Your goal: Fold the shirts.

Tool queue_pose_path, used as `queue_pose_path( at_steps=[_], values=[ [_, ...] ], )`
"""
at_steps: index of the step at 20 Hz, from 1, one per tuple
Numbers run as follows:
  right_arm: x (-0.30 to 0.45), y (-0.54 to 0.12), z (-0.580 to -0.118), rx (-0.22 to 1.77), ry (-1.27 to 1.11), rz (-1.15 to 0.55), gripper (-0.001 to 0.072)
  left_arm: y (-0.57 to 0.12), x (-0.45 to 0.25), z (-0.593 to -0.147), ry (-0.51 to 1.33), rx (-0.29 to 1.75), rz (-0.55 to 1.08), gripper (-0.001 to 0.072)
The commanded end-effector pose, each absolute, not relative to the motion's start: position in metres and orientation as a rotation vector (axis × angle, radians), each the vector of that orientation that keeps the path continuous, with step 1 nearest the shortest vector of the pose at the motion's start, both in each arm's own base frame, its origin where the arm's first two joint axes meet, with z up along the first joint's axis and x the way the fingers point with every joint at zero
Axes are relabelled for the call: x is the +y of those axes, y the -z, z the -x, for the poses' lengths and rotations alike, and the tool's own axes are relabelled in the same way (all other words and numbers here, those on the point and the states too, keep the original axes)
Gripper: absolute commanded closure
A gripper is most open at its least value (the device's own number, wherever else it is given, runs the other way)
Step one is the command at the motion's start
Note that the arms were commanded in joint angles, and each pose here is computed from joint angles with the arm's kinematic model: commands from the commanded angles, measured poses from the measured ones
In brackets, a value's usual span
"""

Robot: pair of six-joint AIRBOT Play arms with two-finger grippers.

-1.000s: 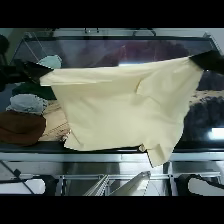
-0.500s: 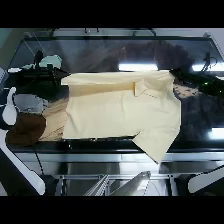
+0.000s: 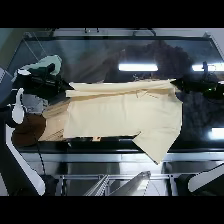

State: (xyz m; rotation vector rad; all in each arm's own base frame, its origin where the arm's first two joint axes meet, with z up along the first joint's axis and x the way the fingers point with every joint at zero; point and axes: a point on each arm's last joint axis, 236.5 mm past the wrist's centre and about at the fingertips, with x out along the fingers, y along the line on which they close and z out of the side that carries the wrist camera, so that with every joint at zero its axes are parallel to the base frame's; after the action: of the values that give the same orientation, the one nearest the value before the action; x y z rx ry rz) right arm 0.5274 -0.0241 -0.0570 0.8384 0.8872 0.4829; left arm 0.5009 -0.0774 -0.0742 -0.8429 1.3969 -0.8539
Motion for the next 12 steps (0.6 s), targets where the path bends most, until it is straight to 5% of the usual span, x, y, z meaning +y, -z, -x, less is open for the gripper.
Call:
queue_pose_path(
  at_steps=[1,8,9,10,12],
  values=[
    [-0.027,0.089,-0.490,1.079,-0.484,-0.740,0.0690,0.090,-0.072,-0.479,0.801,1.541,0.815,0.0704],
    [-0.027,0.103,-0.475,1.163,-0.477,-0.674,0.0674,0.111,-0.066,-0.466,0.699,1.662,0.678,0.0712],
    [-0.027,0.103,-0.475,1.163,-0.475,-0.680,0.0572,0.106,-0.066,-0.470,0.696,1.647,0.672,0.0711],
    [-0.027,0.103,-0.475,1.169,-0.468,-0.692,0.0529,0.099,-0.065,-0.474,0.696,1.637,0.662,0.0649],
    [-0.030,0.106,-0.470,1.204,-0.436,-0.695,0.0527,0.091,-0.061,-0.478,0.658,1.643,0.685,0.0258]
  ],
)
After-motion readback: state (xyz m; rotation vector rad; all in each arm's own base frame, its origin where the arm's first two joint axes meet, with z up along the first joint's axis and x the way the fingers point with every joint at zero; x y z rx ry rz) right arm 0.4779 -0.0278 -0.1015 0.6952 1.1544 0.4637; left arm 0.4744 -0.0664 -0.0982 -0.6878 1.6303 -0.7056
